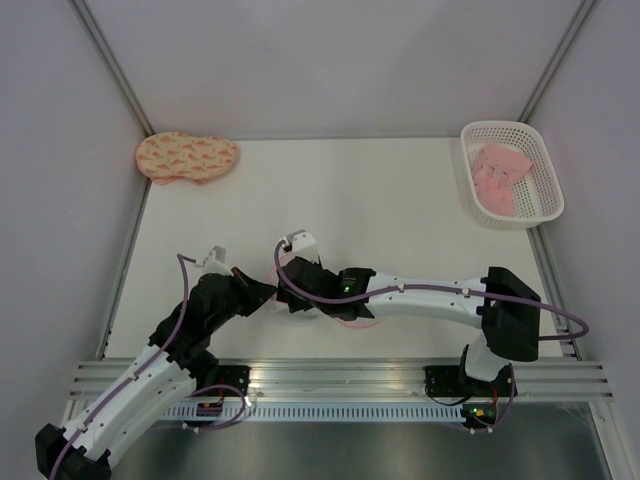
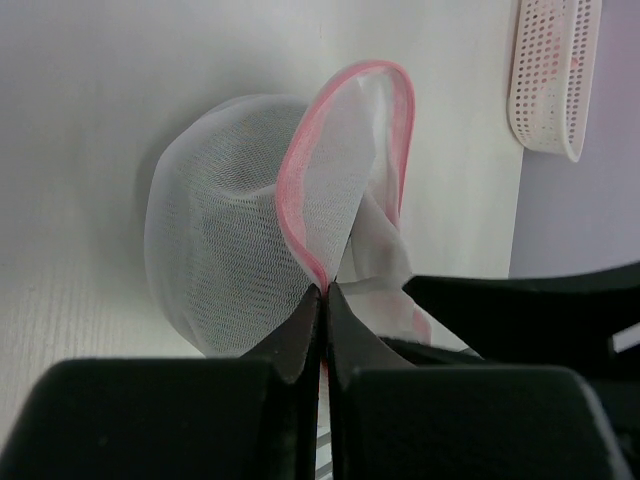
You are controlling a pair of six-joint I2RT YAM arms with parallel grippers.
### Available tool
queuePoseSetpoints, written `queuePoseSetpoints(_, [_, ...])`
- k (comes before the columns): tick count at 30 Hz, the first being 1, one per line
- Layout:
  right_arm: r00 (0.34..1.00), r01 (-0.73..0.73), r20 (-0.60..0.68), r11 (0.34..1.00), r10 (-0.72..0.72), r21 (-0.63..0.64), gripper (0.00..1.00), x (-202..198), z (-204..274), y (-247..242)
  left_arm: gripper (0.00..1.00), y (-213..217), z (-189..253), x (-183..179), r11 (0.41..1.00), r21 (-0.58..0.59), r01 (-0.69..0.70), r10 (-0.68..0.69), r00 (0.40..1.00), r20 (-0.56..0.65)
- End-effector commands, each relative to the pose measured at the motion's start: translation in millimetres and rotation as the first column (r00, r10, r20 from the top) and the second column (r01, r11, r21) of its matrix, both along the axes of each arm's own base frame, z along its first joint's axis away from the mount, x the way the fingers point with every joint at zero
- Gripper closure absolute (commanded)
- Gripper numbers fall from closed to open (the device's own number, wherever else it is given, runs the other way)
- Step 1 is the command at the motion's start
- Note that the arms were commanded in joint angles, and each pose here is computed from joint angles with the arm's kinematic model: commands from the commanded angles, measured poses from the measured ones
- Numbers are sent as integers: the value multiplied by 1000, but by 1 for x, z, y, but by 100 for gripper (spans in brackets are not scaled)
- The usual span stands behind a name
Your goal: Unzip the laundry bag and remove the bra
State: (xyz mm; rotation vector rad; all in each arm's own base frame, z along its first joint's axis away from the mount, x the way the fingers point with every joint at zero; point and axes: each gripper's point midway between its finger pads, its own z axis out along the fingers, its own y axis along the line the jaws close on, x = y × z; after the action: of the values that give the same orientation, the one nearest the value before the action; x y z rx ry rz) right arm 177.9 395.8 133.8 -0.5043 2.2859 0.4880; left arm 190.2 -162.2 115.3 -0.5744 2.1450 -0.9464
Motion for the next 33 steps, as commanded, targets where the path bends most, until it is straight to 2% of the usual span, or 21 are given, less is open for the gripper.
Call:
queuePoseSetpoints(1, [999,24,42,1000,-23,-3,44,22,-4,5,98,4,3,-2,999,-15,-30,30,1000,-6])
queuePoseSetpoints(10, [994,-24,-108,999,21,-34,44,18,-71,14,98,5,-8,-5,999,0,-32,32,998,-52])
queuePoseSetpoints(13, [987,-24,-161,994,6,-109,38,13,-103,8,98,5,-8,-6,999,-2,-32,32,998,-52])
queuePoseSetpoints(16, [986,18,-159,985,-46,-173,33,16,-114,-3,98,5,-5,-6,999,-8,-31,31,999,-41])
queuePoseSetpoints(17, [983,37,-166,972,-77,-232,30,14,-121,-15,98,5,-5,-6,999,-8,-31,31,999,-38])
queuePoseSetpoints(19, [985,89,-115,944,-132,-317,26,21,-122,-33,98,6,-6,-7,999,-8,-31,31,999,-38])
queuePoseSetpoints(21, [985,101,-94,933,-142,-346,26,24,-124,-39,98,6,-9,-7,999,-4,-32,32,998,-46])
queuePoseSetpoints(24, [985,90,-105,929,-136,-360,36,22,-134,-42,98,6,-11,-8,1000,-1,-29,29,998,-51])
queuePoseSetpoints(25, [985,81,-114,932,-129,-354,44,21,-138,-39,98,6,-13,-9,1000,3,-27,27,998,-56])
queuePoseSetpoints(28, [984,64,-136,935,-118,-349,58,18,-147,-35,98,6,-16,-10,1000,6,-25,25,998,-64])
queuePoseSetpoints(30, [984,53,-142,937,-108,-345,64,17,-148,-33,98,6,-18,-11,1000,7,-22,23,997,-68])
queuePoseSetpoints(33, [986,47,-137,943,-97,-331,84,17,-143,-30,98,7,-18,-12,1000,10,-23,23,997,-68])
